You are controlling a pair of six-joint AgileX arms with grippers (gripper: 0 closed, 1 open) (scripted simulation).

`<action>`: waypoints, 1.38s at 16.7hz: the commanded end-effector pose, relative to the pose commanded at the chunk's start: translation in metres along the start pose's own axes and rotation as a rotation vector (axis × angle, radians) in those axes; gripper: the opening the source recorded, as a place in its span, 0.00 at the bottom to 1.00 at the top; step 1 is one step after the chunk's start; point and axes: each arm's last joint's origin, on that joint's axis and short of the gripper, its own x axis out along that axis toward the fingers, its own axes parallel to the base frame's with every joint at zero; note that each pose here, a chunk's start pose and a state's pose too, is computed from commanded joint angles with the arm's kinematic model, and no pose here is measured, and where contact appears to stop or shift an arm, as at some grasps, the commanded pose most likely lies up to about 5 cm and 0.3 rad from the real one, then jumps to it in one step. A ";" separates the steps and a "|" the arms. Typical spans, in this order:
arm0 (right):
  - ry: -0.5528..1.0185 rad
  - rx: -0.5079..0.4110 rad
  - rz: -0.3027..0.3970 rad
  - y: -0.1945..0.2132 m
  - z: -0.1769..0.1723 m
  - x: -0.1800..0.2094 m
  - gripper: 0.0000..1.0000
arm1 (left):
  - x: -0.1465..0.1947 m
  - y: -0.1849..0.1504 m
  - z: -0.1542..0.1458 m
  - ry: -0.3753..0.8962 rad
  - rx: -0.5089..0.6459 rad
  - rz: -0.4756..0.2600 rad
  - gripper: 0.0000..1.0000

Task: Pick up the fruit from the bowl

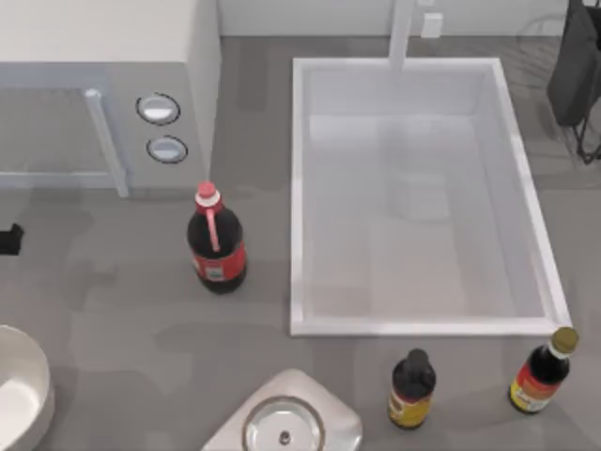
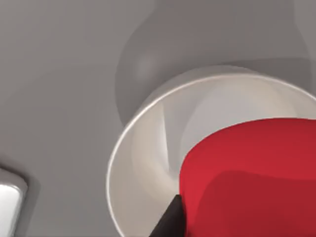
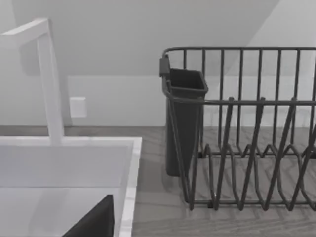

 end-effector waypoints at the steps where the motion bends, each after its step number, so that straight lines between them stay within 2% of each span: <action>1: 0.000 0.000 0.000 0.000 0.000 0.000 1.00 | -0.021 0.000 -0.002 0.003 0.000 0.000 0.00; 4: 0.000 0.000 0.000 0.000 0.000 0.000 1.00 | -0.078 -0.001 -0.015 -0.008 -0.001 0.001 0.00; 7: 0.000 0.000 0.000 0.000 0.000 0.000 1.00 | -0.113 -0.003 -0.032 -0.030 -0.001 0.003 0.00; 9: 0.000 0.000 0.000 0.000 0.000 0.000 1.00 | -0.122 -0.003 -0.038 -0.038 -0.002 0.004 0.00; 15: 0.000 0.000 0.000 0.000 0.000 0.000 1.00 | -0.122 -0.003 -0.033 -0.035 -0.005 0.004 0.00; 18: 0.000 0.000 0.000 0.000 0.000 0.000 1.00 | -0.124 -0.012 -0.006 -0.034 -0.011 0.001 0.00; 23: 0.000 0.000 0.000 0.000 0.000 0.000 1.00 | -0.102 -0.059 0.080 0.002 -0.018 -0.007 0.00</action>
